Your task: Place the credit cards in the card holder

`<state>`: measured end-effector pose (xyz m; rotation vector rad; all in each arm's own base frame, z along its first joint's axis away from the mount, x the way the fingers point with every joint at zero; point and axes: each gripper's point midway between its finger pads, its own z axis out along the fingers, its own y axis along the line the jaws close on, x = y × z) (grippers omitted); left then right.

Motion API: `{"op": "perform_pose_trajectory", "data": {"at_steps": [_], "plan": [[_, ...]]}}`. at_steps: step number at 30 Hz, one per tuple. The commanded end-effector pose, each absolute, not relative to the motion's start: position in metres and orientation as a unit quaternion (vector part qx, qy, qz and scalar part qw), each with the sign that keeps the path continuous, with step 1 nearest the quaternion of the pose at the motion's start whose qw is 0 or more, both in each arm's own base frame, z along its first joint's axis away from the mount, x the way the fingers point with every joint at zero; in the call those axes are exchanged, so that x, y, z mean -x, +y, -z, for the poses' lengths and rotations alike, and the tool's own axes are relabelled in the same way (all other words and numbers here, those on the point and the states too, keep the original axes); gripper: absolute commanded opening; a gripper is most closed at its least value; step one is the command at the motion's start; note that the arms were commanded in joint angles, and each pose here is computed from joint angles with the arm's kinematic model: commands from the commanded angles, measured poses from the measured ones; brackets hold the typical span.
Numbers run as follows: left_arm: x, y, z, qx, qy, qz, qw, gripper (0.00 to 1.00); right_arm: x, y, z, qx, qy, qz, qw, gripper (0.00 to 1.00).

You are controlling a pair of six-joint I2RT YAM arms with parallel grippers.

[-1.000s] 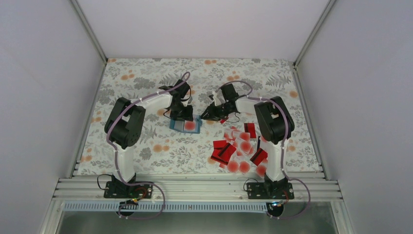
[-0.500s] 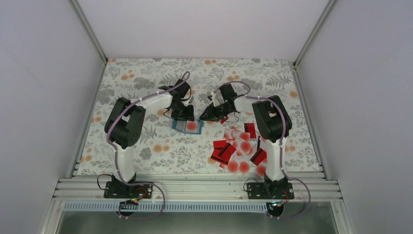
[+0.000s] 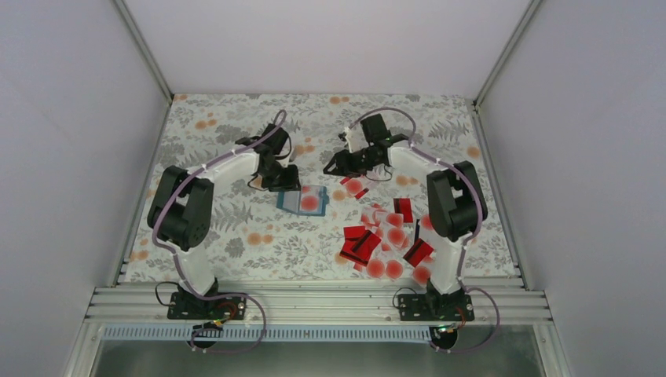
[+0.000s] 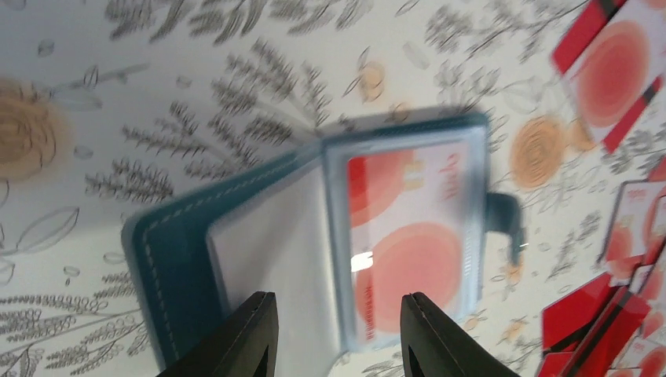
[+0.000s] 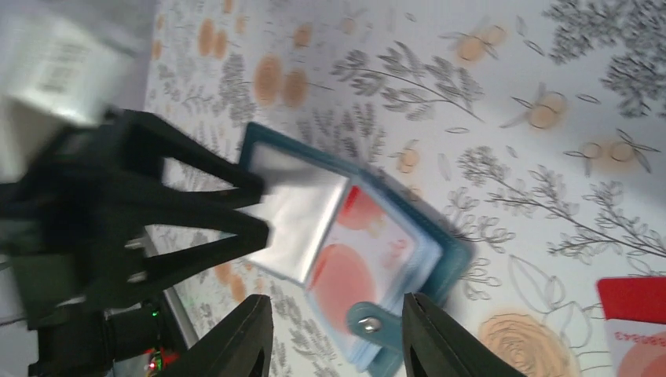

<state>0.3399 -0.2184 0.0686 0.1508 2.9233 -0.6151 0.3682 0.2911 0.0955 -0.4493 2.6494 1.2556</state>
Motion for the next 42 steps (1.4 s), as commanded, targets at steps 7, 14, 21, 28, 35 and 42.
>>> {"op": "perform_pose_trajectory", "data": {"at_steps": [7, 14, 21, 28, 35, 42], "plan": [[-0.324, -0.194, -0.039, -0.049, 0.978, 0.192, 0.059, 0.41, -0.319, 0.339, -0.135, 0.179, 0.869, -0.455, 0.075, 0.44], [-0.319, -0.191, -0.029, -0.059, 0.978, 0.195, 0.052, 0.36, -0.307, 0.382, -0.123, 0.201, 0.873, -0.442, 0.049, 0.45], [-0.320, -0.194, -0.027, -0.061, 0.976, 0.204, 0.051, 0.35, -0.296, 0.382, -0.079, 0.179, 0.894, -0.410, 0.004, 0.44], [-0.320, -0.195, -0.028, -0.061, 0.975, 0.206, 0.053, 0.34, -0.309, 0.338, -0.057, 0.131, 0.924, -0.360, 0.008, 0.47], [-0.321, -0.198, -0.026, -0.064, 0.974, 0.213, 0.045, 0.33, -0.311, 0.330, -0.057, 0.121, 0.916, -0.383, 0.006, 0.47], [-0.326, -0.203, -0.028, -0.067, 0.973, 0.216, 0.042, 0.30, -0.317, 0.336, -0.060, 0.128, 0.910, -0.394, 0.008, 0.46]]}}
